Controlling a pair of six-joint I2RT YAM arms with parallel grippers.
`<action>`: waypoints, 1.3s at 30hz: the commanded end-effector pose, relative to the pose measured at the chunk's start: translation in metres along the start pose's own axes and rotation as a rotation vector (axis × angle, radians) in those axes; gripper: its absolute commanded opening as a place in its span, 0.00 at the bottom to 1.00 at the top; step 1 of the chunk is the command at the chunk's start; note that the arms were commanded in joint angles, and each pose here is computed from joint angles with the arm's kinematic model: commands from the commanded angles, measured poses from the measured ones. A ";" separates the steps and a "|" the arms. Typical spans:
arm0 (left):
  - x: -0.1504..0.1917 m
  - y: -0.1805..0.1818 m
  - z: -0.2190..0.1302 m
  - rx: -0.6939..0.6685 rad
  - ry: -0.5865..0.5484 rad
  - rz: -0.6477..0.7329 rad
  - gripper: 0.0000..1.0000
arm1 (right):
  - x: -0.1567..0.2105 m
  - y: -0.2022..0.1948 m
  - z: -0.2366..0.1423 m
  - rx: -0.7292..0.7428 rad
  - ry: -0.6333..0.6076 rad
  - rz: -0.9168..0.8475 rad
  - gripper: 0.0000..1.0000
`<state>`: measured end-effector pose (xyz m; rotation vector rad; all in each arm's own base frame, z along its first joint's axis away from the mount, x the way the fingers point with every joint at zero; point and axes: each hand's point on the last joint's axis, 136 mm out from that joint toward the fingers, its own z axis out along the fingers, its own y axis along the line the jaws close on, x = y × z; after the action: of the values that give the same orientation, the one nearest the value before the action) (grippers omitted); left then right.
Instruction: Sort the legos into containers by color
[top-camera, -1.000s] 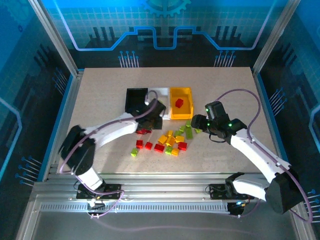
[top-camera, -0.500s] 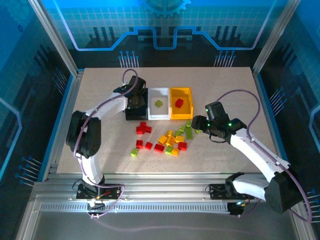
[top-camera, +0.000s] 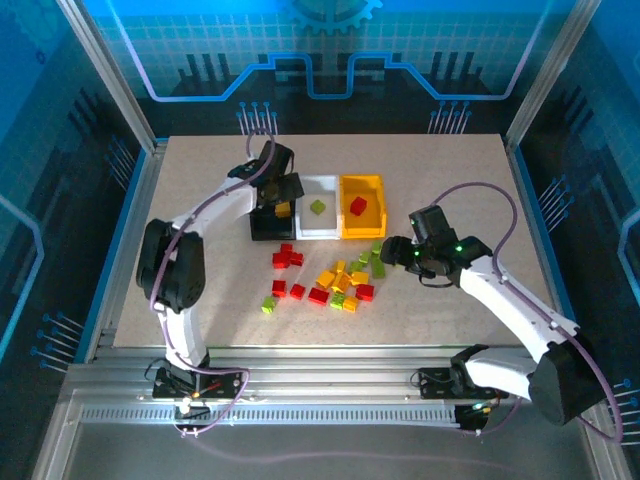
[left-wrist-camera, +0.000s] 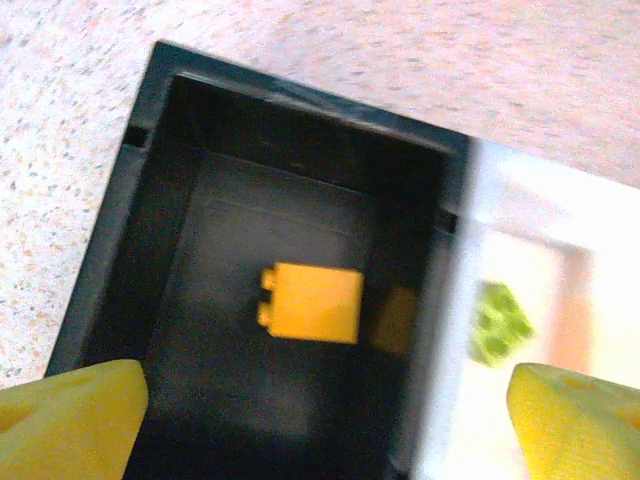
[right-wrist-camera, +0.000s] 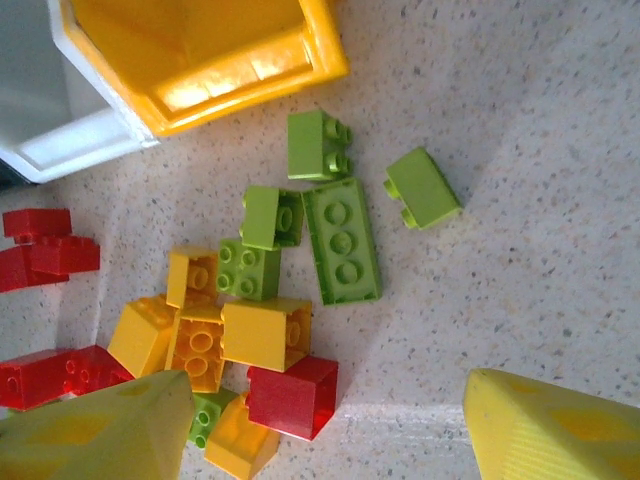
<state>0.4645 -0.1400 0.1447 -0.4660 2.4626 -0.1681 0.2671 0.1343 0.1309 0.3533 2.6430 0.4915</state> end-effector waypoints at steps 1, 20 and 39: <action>0.004 -0.033 -0.064 0.183 -0.052 0.024 0.99 | 0.024 0.000 0.012 -0.007 0.113 0.016 0.73; 0.138 0.038 -0.126 0.273 0.030 0.060 0.99 | 0.080 0.019 0.080 0.162 0.309 -0.094 0.73; 0.144 0.051 -0.117 0.223 0.024 0.046 0.99 | 0.068 0.013 0.057 0.189 0.234 -0.164 0.39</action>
<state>0.2742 -0.1492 0.1486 -0.2778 2.4466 -0.4405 0.2339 0.1873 0.0390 0.1741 2.9818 0.2353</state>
